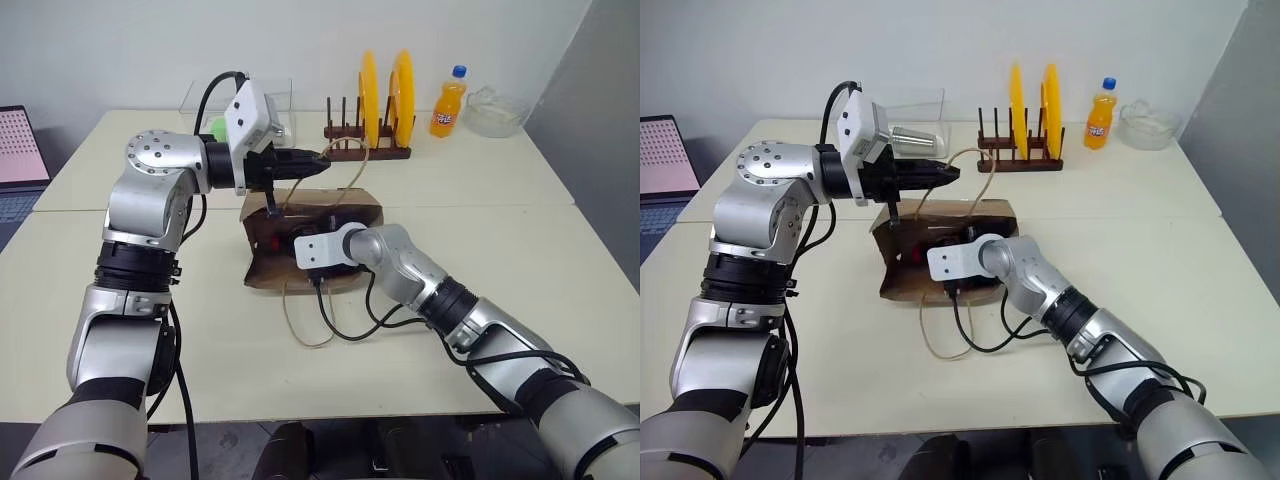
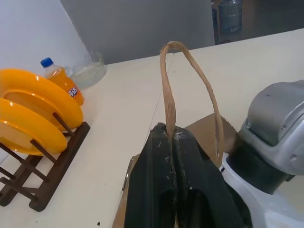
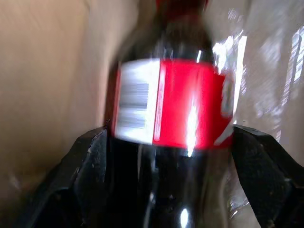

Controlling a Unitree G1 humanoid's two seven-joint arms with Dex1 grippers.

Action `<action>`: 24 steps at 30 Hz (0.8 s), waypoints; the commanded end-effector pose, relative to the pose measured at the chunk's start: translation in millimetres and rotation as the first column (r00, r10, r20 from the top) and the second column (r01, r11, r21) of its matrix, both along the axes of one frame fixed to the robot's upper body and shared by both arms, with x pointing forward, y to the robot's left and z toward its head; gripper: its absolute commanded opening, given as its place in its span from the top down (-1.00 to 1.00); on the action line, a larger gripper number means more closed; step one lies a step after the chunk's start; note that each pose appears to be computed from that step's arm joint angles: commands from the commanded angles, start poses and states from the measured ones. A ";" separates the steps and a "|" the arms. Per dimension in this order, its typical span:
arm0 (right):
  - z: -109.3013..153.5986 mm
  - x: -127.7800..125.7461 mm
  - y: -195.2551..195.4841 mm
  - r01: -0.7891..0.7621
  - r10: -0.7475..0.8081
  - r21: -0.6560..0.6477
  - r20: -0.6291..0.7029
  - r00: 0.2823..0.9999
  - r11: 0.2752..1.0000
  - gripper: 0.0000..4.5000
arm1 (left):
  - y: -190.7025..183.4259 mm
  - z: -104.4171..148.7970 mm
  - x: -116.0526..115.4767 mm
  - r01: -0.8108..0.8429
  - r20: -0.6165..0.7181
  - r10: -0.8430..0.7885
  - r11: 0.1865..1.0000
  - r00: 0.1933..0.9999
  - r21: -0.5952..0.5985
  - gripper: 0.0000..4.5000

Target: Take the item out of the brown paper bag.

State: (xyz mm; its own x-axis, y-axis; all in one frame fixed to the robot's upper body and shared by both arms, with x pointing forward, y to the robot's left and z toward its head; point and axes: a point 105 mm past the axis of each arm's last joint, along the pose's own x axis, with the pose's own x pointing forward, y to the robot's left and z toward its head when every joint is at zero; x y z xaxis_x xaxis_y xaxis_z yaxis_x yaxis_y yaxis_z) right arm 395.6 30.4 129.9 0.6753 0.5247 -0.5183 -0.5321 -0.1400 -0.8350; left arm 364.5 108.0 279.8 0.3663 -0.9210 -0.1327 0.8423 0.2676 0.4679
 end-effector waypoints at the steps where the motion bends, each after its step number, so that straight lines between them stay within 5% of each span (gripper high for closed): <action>1: -5.1 6.5 -6.0 0.020 -0.020 -0.034 -0.004 1.000 0.999 -0.76 | -0.5 21.1 -7.1 0.020 0.070 -0.018 0.999 0.997 -0.031 1.00; 8: -1.2 5.0 -0.2 -0.004 0.004 -0.006 0.000 1.000 1.000 -0.41 | 1.0 17.0 -7.4 0.015 0.067 -0.014 1.000 0.998 -0.024 1.00; 24: 63.4 -34.3 9.1 -0.162 0.158 0.127 0.042 0.987 0.979 -0.41 | 3.8 6.1 1.2 -0.018 0.088 0.015 0.999 0.996 0.036 1.00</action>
